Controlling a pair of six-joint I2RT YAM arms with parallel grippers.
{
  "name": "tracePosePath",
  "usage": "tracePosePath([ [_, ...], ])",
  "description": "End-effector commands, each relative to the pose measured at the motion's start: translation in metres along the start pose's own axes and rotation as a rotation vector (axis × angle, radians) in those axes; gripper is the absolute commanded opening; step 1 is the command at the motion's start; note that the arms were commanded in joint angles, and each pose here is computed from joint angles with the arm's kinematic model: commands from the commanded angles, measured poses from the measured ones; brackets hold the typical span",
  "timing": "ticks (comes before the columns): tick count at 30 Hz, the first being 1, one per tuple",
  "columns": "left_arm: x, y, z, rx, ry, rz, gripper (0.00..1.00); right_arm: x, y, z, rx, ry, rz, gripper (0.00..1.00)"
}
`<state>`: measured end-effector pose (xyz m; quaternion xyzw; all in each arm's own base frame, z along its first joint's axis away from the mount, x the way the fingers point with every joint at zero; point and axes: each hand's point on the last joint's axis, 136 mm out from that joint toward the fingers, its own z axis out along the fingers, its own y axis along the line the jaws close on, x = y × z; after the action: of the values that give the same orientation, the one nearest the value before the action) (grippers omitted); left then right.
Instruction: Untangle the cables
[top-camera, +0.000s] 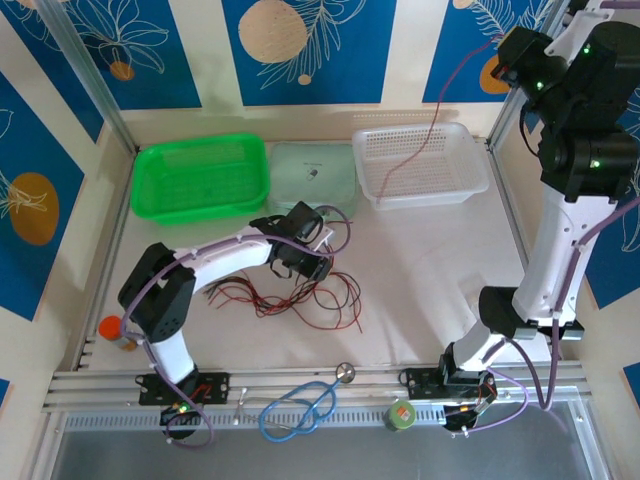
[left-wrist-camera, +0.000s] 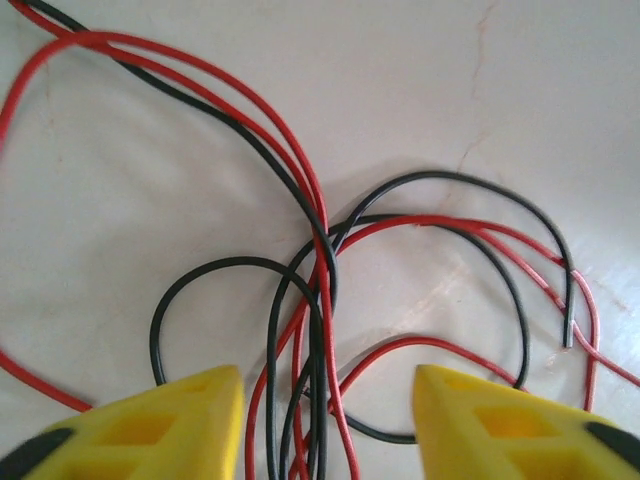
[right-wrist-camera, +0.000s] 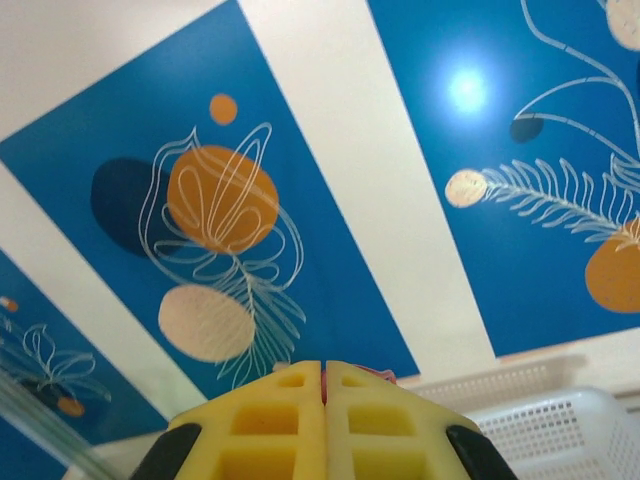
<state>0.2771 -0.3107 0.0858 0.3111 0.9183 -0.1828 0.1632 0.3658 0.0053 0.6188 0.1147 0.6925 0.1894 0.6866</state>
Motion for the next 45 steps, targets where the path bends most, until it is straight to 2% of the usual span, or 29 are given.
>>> tracePosePath([
  [1, -0.015, -0.012, -0.020, 0.028, -0.070, 0.010, 0.53, -0.041, 0.013, -0.007, -0.052, -0.158, -0.007, 0.00],
  [7, -0.011, -0.015, -0.035, 0.028, -0.115, -0.010, 0.58, -0.054, 0.007, 0.012, -0.036, -0.228, -0.017, 0.00],
  [12, -0.009, -0.015, -0.054, 0.017, -0.157, -0.027, 0.58, -0.032, -0.005, 0.045, -0.011, -0.167, -0.033, 0.00],
  [18, -0.010, -0.016, -0.083, -0.005, -0.210, -0.034, 0.60, 0.050, -0.027, 0.115, 0.030, 0.006, -0.115, 0.00],
  [24, -0.003, -0.016, -0.100, -0.022, -0.230, -0.045, 0.61, 0.163, -0.075, 0.166, 0.129, 0.200, -0.135, 0.00],
  [28, 0.001, -0.013, -0.106, -0.033, -0.239, -0.053, 0.61, 0.230, -0.110, 0.170, 0.198, 0.289, -0.091, 0.00],
  [36, 0.003, -0.012, -0.121, -0.052, -0.263, -0.060, 0.61, 0.359, -0.183, 0.160, 0.428, 0.503, -0.017, 0.00],
  [40, 0.003, -0.012, -0.126, -0.053, -0.274, -0.065, 0.62, 0.398, -0.208, 0.155, 0.514, 0.595, -0.019, 0.00],
  [45, 0.005, -0.011, -0.128, -0.055, -0.272, -0.075, 0.62, 0.417, -0.228, 0.164, 0.570, 0.653, -0.069, 0.00],
])
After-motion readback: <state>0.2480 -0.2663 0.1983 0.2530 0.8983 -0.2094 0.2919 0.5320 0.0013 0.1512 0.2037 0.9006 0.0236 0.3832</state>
